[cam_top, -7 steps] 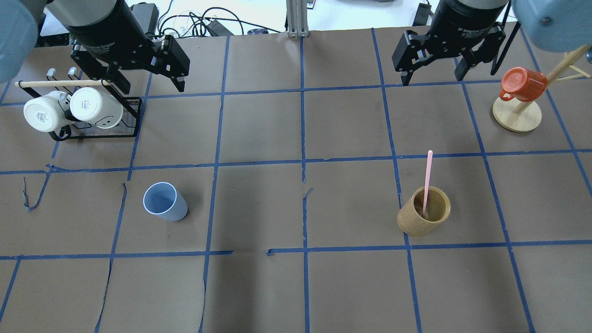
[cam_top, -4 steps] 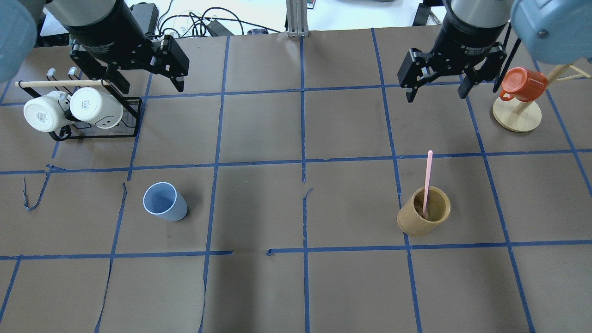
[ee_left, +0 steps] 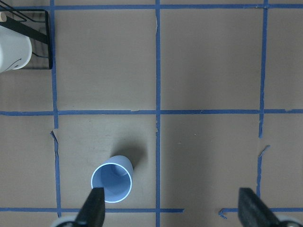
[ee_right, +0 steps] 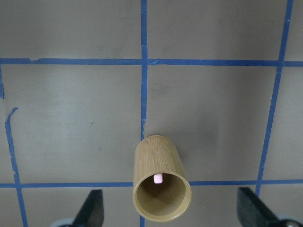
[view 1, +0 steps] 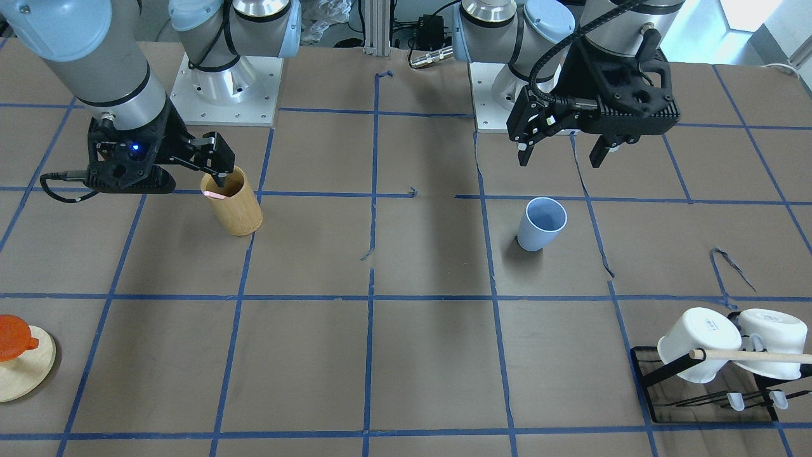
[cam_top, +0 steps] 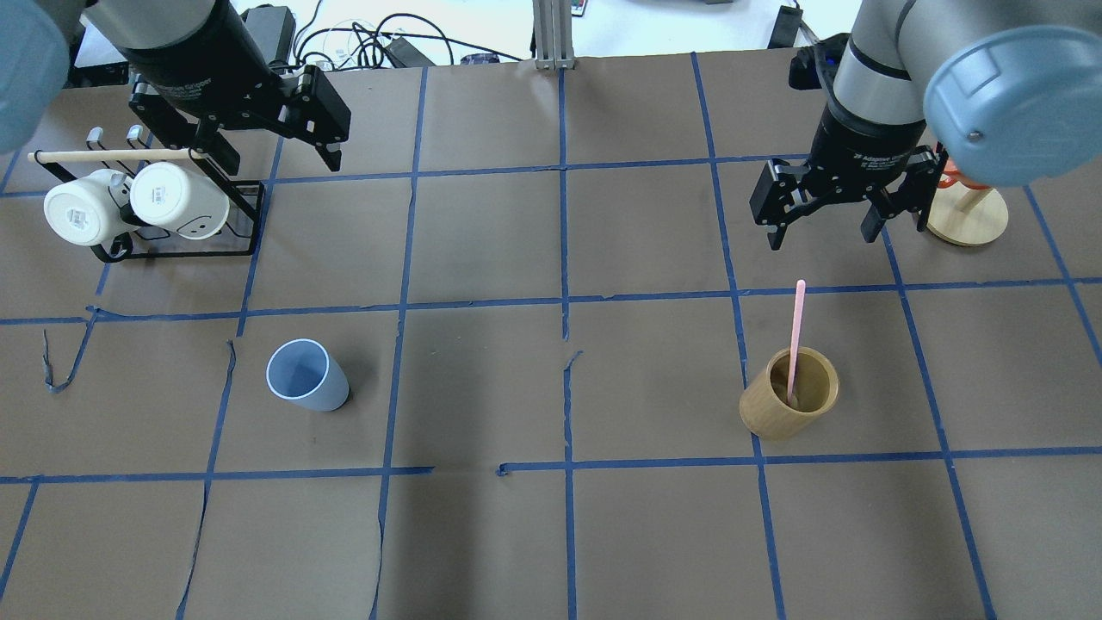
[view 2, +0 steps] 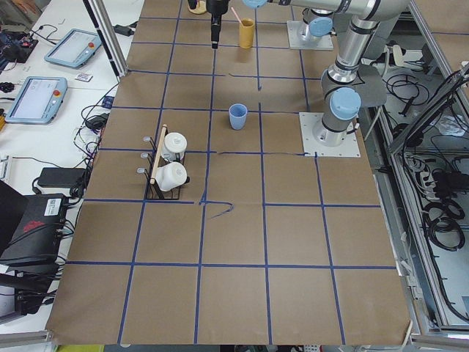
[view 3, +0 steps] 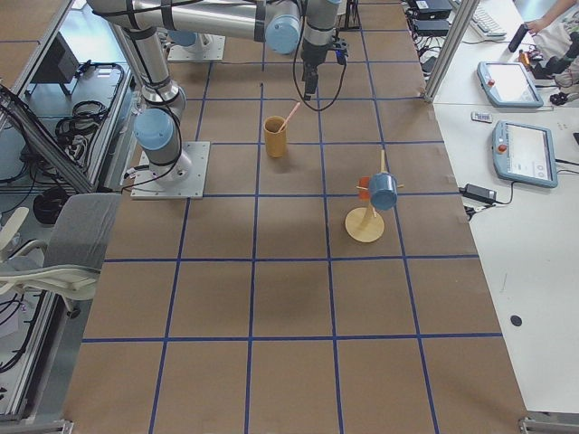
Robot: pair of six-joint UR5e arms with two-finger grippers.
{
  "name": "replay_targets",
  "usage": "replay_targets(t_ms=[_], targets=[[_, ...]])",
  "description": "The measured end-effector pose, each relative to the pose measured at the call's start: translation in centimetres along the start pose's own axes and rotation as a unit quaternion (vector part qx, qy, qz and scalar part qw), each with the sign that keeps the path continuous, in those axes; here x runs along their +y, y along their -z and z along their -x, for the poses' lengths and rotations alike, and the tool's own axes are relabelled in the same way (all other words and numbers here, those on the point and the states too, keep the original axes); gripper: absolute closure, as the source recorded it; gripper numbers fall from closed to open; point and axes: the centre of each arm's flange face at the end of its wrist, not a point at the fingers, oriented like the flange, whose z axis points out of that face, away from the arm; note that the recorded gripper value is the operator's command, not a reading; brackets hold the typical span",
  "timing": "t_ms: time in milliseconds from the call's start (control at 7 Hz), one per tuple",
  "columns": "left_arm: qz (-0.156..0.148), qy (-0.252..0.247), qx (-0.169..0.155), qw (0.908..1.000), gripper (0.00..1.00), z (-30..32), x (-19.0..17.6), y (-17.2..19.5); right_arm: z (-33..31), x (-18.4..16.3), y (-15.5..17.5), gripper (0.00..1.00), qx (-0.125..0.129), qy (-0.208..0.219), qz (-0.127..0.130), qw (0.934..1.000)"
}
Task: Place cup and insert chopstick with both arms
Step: 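Move the right gripper down over the pink chopstick in the bamboo cup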
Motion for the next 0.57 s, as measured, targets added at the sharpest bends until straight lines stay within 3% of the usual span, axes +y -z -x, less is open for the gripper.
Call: replay_targets(t_ms=[571], targets=[[-0.002,0.001,0.002,1.0000,0.00,0.01,0.41,0.34,-0.01,0.09,-1.40,0.00,0.004,0.001,0.010,0.9999]])
